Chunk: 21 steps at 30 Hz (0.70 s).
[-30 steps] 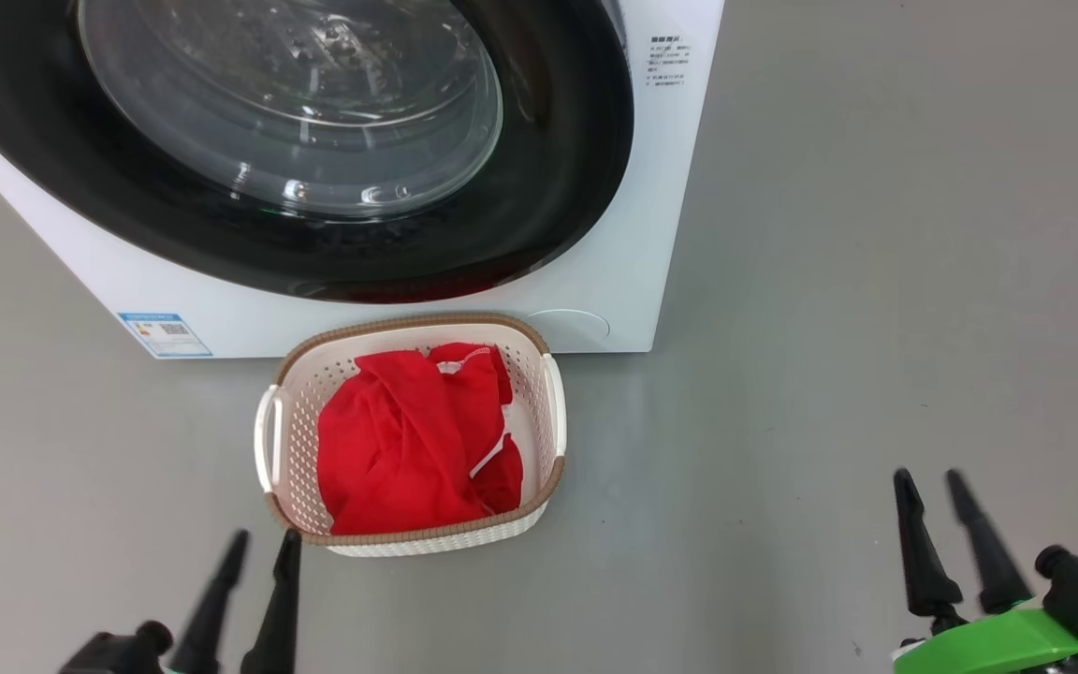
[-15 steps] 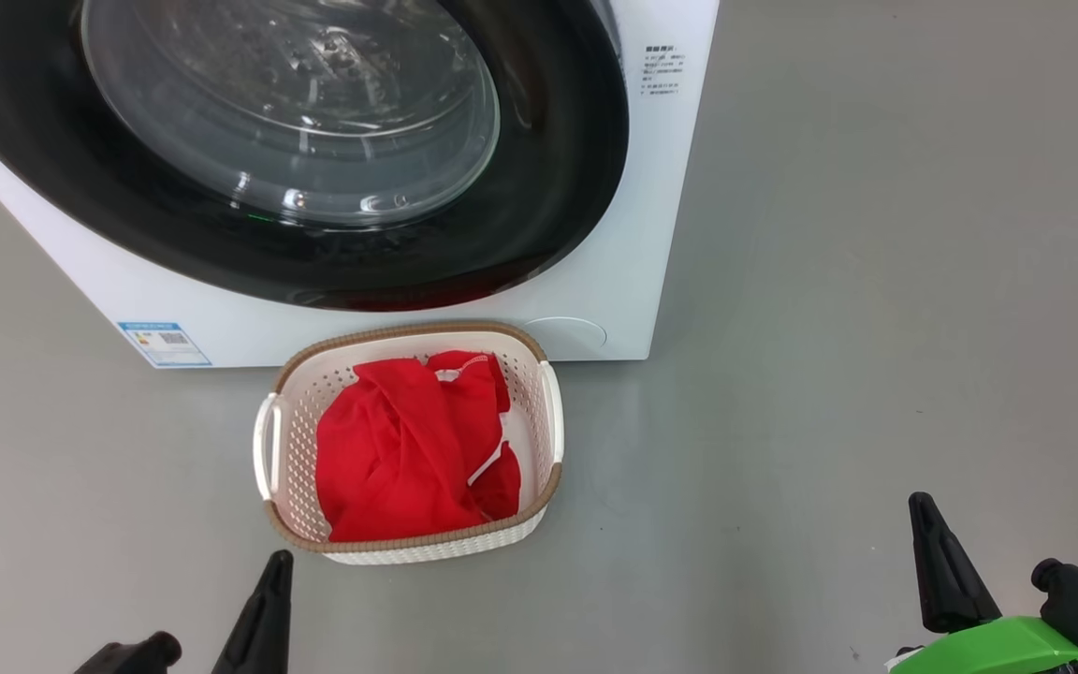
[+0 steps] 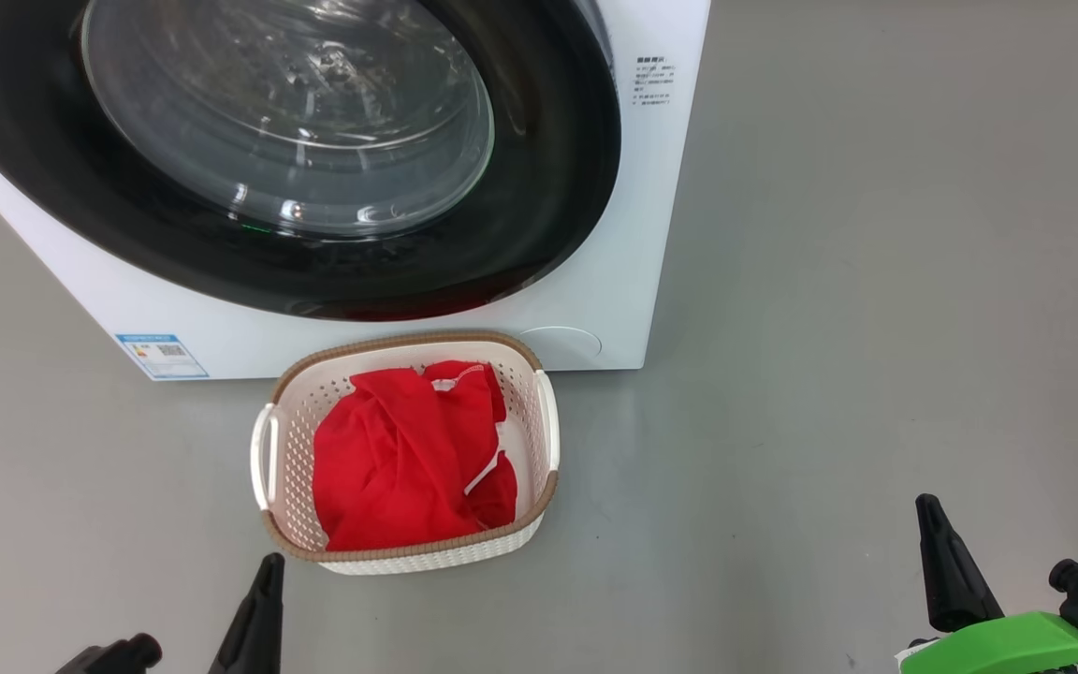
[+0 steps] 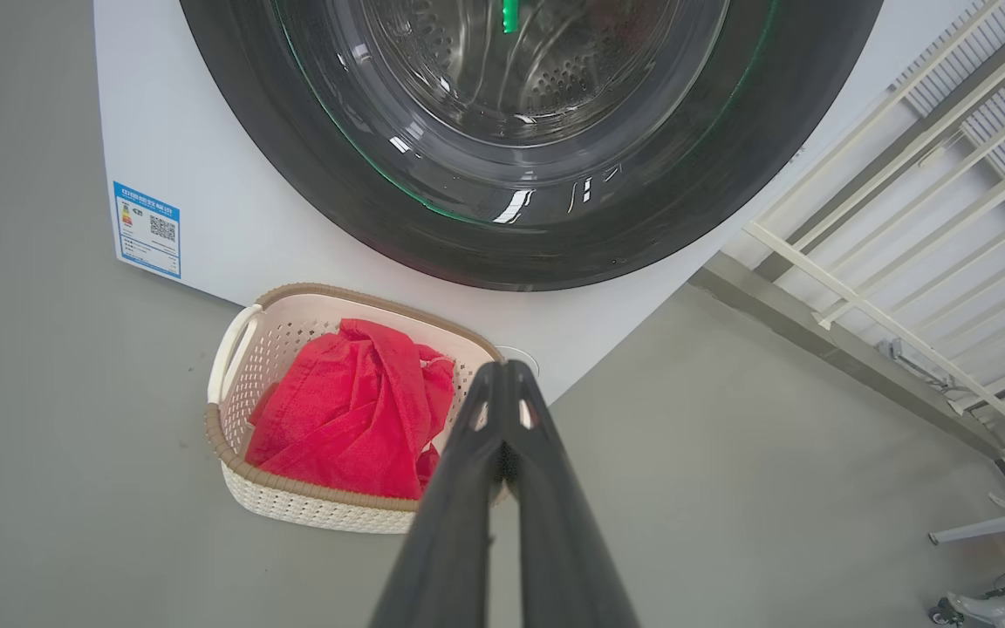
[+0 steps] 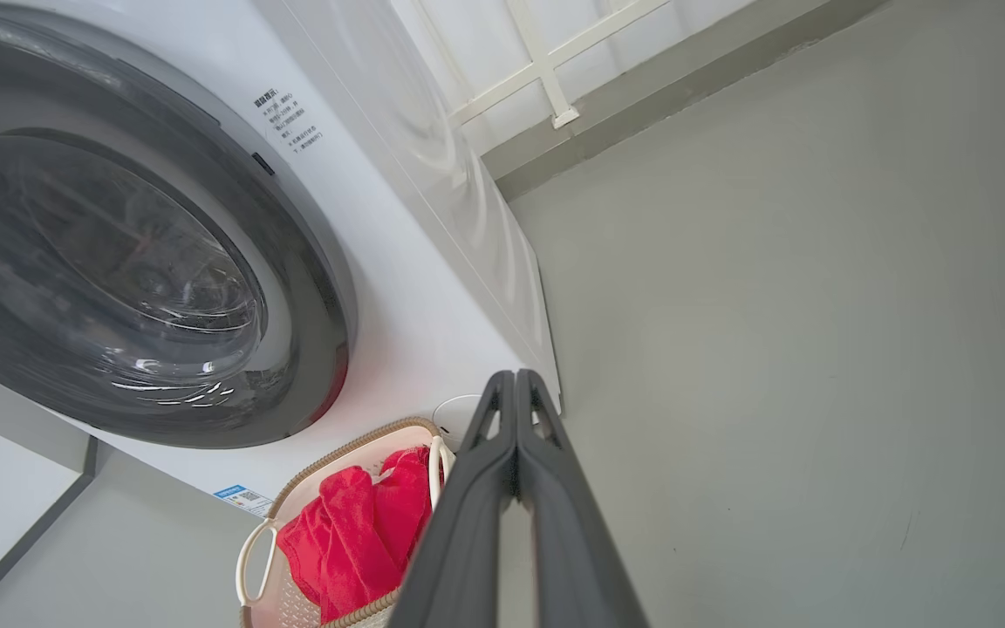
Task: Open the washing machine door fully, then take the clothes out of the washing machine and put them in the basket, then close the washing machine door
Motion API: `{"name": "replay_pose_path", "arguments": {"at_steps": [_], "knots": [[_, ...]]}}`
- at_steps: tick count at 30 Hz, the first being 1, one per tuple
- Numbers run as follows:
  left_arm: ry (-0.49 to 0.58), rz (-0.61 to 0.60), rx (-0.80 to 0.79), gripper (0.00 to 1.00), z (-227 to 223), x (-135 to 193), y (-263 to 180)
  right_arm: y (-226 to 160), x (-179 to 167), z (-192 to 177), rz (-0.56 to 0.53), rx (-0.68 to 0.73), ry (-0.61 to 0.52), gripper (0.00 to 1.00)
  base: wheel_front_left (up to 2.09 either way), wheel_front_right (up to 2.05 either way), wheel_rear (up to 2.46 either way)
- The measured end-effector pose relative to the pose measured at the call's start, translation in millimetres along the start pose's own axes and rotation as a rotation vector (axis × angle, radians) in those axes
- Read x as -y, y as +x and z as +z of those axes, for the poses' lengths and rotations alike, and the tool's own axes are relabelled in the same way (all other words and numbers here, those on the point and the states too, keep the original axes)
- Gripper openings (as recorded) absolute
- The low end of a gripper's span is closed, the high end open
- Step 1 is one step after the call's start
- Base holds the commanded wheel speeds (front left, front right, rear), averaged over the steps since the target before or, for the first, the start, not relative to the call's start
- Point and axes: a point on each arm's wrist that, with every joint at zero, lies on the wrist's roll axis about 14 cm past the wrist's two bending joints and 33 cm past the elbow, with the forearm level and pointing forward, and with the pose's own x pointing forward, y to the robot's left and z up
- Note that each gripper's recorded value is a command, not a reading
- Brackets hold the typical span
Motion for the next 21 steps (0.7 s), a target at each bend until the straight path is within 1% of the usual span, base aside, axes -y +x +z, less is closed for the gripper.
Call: {"name": "replay_pose_path", "arguments": {"at_steps": [16,21], "knots": [[-0.157,0.015,0.004,0.0,4.0,-0.2,0.6,-1.6,2.1,5.7,-0.017,0.003,0.152,0.0,0.0,0.0,0.0],[-0.191,0.016,0.001,0.0,4.5,-0.1,0.7,0.0,0.3,9.3,-0.014,0.01,0.192,0.0,0.0,0.0,0.0]]}}
